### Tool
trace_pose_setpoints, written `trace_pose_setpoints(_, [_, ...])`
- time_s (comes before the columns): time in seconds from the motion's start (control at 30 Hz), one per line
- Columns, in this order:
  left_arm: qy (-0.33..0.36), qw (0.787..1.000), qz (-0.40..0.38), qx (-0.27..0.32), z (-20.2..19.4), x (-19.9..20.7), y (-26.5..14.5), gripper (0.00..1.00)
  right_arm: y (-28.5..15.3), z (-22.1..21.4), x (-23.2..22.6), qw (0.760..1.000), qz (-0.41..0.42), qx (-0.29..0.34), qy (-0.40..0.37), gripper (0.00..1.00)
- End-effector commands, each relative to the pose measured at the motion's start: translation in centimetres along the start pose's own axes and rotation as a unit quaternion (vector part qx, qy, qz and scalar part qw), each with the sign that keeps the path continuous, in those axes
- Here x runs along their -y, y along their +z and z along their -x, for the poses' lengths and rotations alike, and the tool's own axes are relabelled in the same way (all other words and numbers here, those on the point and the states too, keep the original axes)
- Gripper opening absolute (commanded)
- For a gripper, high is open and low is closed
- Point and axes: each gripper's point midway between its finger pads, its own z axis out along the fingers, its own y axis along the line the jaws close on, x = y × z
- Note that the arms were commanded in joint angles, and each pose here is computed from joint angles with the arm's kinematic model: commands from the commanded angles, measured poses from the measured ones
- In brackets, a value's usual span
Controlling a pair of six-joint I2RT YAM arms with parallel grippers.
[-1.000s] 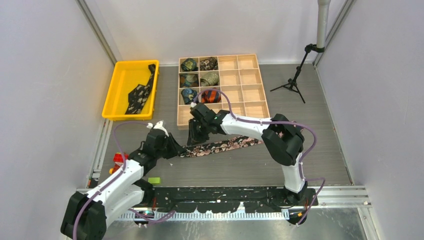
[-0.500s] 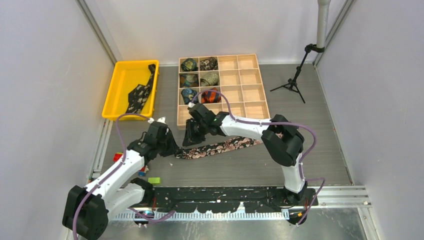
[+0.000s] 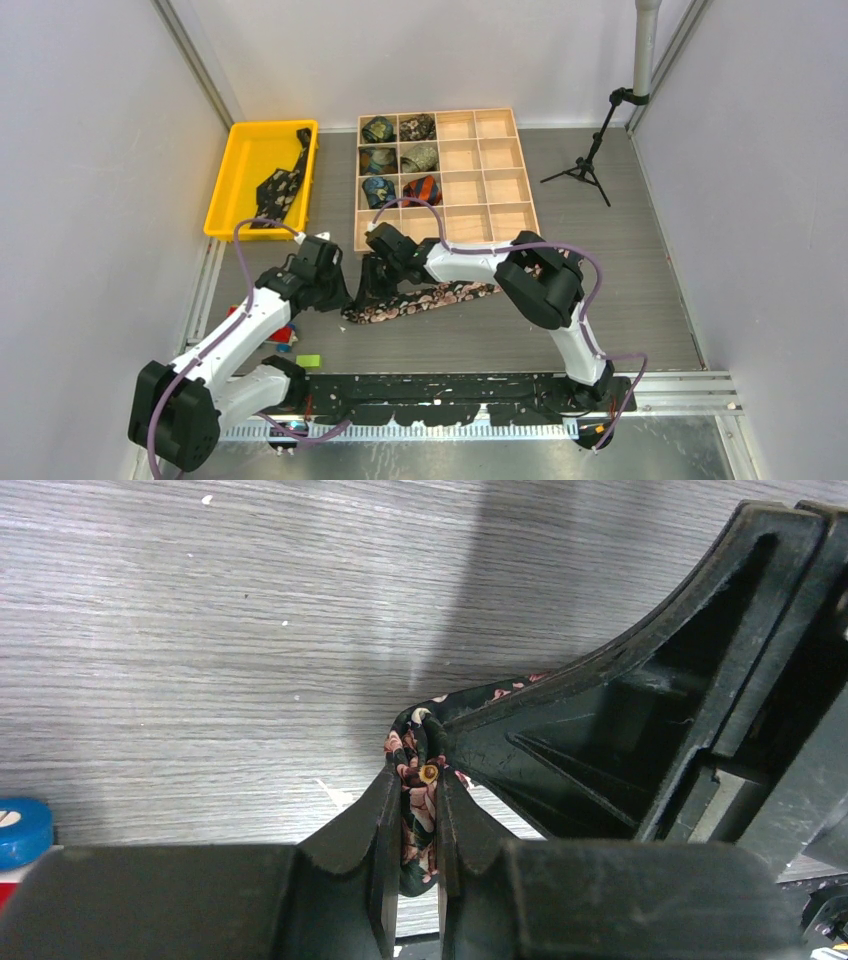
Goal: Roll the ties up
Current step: Roll the tie at the center of the board.
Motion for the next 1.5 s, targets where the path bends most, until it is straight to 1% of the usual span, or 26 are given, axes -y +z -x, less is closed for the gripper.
trace_pose_setpoints(0.0, [0.001,1.000,-0.001,0.017,1.7,0.8,-0.5,0.00,-0.5,1.0,-3.3,0.999,0.050,0.016,-0.010,0.16])
trace_pose_setpoints(0.47, [0.031,0.999,0.021,-0.012,0.8,3.3,1.4,0.00,-0.3,0.2,-2.5,0.998,0.059,0.014,0.004,0.15])
trace_pose_setpoints(0.77, [0.051,0.997,0.056,-0.020,0.4,3.5,2.5,0.00,-0.7,-0.2,-1.9,0.998,0.053,0.016,0.007,0.15])
trace_pose_setpoints(1.0, [0.053,0.995,0.080,-0.025,-0.1,2.9,3.3,0.00,-2.5,0.3,-1.3,0.999,0.027,0.038,-0.004,0.15])
trace_pose_setpoints(1.2, [0.046,0.995,0.089,-0.025,-0.2,2.9,3.6,0.01,-5.5,0.6,0.1,0.998,-0.008,0.059,-0.014,0.16])
trace_pose_setpoints(1.3, [0.042,0.995,0.091,-0.026,-0.1,3.1,3.7,0.05,-6.9,0.6,1.4,0.997,-0.026,0.069,-0.013,0.16])
trace_pose_setpoints(1.47, [0.033,0.995,0.089,-0.028,-0.2,3.6,3.7,0.21,-9.0,0.7,3.7,0.995,-0.046,0.086,-0.003,0.17])
